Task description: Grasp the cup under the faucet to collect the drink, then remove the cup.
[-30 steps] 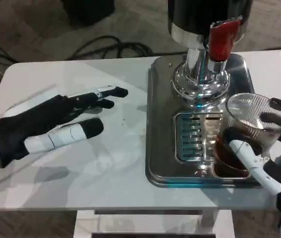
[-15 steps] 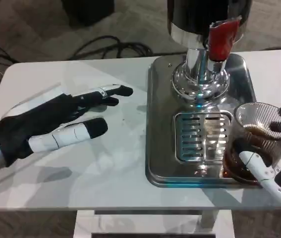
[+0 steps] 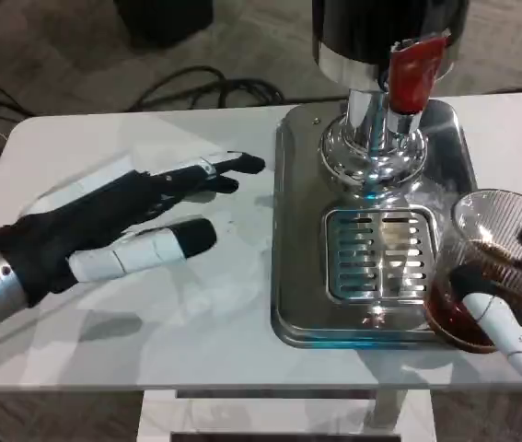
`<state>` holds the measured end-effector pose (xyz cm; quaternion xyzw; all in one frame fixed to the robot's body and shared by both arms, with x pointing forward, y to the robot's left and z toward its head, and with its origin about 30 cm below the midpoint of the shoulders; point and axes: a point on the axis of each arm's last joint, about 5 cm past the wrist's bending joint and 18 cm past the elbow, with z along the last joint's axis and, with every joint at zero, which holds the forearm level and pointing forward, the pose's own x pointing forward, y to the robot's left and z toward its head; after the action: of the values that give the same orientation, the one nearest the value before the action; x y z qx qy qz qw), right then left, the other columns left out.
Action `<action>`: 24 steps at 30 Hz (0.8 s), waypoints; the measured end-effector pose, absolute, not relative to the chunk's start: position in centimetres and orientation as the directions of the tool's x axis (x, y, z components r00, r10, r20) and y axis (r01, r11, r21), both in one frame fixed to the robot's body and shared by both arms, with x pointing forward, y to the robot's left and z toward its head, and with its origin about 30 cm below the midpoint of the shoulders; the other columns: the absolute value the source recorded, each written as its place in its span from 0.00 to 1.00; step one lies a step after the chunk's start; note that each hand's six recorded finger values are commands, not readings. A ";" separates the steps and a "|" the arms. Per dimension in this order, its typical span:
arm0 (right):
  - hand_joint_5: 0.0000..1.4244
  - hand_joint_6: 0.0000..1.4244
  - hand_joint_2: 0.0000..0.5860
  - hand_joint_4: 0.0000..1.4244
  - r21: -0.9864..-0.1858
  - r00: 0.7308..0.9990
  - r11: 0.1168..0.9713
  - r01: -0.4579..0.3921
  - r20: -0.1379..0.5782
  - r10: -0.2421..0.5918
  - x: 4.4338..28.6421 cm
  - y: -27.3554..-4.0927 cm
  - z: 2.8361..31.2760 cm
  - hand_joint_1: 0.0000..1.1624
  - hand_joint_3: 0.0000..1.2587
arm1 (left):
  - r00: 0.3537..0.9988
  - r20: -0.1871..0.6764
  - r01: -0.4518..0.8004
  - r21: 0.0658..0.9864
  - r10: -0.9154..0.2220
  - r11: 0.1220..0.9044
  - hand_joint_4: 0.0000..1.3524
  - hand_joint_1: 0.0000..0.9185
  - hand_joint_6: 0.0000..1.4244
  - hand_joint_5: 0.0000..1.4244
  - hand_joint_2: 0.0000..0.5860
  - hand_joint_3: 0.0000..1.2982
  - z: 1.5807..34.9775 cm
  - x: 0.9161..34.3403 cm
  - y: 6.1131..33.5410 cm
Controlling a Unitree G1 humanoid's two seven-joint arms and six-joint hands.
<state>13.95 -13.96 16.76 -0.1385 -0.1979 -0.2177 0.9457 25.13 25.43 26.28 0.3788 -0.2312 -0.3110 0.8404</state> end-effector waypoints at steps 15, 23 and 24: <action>0.87 1.00 0.43 0.77 -0.158 0.843 0.917 0.366 0.474 -0.255 12.9 -12.8 17.9 0.66 0.73 | 0.685 0.158 0.322 0.810 -0.711 0.490 0.03 0.00 0.07 0.07 0.04 0.12 25.9 24.0 24.6; 0.87 1.00 0.43 0.78 -0.164 0.848 0.938 0.305 0.495 -0.190 12.7 -11.7 18.3 0.66 0.73 | 0.696 0.153 0.296 0.829 -0.701 0.475 0.03 0.00 0.07 0.07 0.01 0.12 25.5 22.4 24.8; 0.87 1.00 0.43 0.78 -0.167 0.848 0.939 0.301 0.497 -0.183 12.6 -11.6 18.3 0.66 0.74 | 0.701 0.154 0.290 0.830 -0.696 0.476 0.03 0.00 0.07 0.07 0.01 0.12 25.5 22.2 24.9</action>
<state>12.64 -11.56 18.32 -0.1203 -0.2448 -0.1268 0.9537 22.22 24.88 25.48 0.4154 -0.2445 -0.2992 0.8235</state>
